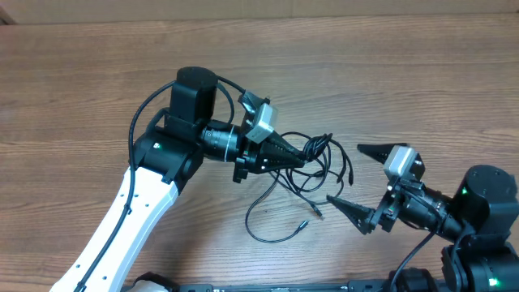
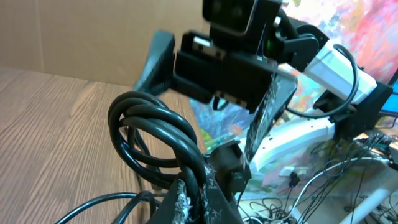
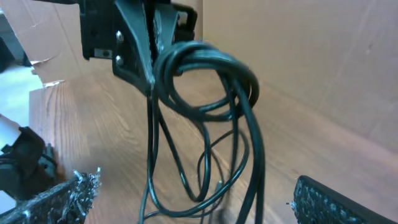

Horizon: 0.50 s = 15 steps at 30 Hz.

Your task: Untangle cables

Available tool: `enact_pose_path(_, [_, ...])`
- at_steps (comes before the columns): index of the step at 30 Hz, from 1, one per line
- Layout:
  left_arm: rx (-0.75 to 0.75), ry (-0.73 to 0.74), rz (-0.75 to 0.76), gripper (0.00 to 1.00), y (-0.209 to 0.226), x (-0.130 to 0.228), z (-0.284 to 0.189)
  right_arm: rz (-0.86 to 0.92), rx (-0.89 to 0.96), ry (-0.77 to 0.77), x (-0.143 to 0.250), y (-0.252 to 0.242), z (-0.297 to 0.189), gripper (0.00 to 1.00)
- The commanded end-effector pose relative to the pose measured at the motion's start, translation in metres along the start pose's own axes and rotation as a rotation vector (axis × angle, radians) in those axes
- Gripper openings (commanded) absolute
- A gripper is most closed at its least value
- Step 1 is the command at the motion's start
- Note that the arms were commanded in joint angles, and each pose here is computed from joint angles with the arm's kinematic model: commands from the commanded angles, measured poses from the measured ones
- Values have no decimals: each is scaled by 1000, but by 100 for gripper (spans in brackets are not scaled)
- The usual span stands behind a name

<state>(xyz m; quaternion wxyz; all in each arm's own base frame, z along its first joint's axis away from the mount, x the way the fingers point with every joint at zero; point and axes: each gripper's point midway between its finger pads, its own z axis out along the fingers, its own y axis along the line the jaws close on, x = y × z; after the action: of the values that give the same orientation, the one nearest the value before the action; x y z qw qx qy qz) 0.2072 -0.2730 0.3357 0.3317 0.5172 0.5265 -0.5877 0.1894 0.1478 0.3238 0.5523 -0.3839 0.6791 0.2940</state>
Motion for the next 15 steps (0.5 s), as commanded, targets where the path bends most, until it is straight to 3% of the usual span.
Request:
enact_pose_path(1, [58, -4, 59, 4, -17, -5, 5, -74, 6, -47, -15, -1, -2, 100])
enact_pose_path(4, [94, 9, 38, 4, -25, -1, 14, -128, 38, -70, -23, -6, -3, 99])
enact_pose_path(9, [162, 29, 44, 4, -42, 2, 31, -268, 54, -62, -22, -8, -3, 83])
enact_pose_path(15, [141, 42, 41, 4, -39, 5, 34, -269, 23, -73, -23, -3, -3, 48])
